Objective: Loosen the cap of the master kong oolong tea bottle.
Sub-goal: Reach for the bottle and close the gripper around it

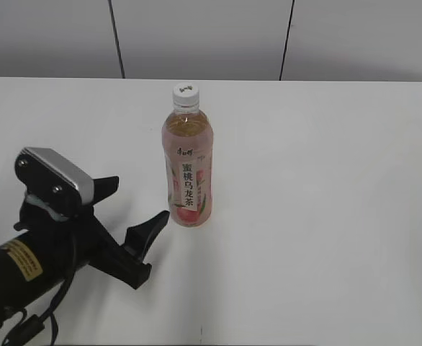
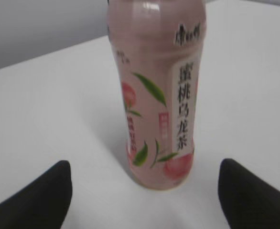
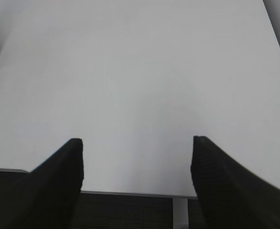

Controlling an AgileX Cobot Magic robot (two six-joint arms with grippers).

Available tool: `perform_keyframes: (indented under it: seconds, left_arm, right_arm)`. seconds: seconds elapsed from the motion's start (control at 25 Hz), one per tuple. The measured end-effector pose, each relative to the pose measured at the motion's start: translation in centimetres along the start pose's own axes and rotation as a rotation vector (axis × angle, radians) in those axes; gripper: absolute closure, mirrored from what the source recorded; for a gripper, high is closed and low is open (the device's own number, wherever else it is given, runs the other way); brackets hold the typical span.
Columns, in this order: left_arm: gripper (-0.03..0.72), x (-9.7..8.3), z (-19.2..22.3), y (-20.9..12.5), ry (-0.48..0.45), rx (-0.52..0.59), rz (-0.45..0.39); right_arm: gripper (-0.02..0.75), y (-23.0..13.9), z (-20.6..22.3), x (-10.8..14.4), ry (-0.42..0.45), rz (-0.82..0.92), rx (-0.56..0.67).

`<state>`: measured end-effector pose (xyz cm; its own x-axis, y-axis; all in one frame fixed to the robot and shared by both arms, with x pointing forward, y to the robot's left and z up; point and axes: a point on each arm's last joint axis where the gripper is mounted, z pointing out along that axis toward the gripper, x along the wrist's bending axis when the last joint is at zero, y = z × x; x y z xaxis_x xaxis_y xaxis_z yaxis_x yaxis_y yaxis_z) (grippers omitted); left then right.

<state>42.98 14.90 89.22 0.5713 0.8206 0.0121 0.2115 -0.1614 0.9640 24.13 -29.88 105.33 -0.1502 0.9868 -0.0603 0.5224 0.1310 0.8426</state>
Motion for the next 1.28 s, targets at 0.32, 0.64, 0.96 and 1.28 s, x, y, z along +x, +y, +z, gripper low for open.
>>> perform_keyframes:
  seconds: [0.32, 0.64, 0.96, 1.28]
  left_arm:
    - [0.110, -1.0, 4.1, -0.6, -0.065, -0.010, 0.015]
    - [0.109, -0.7, 6.9, 1.5, -0.040, -0.118, 0.000]
    - [0.107, 0.0, 9.3, 2.0, -0.078, -0.146, -0.018]
    - [0.277, -0.4, 10.3, 2.3, -0.124, -0.153, 0.001]
  right_arm:
    - [0.204, 0.0, 0.0, 0.0, 0.000, 0.000, 0.000]
    - [0.204, 0.0, 0.0, 0.0, 0.000, 0.000, 0.000]
    - [0.204, 0.0, 0.0, 0.0, 0.000, 0.000, 0.000]
    - [0.204, 0.0, 0.0, 0.0, 0.001, 0.000, 0.000]
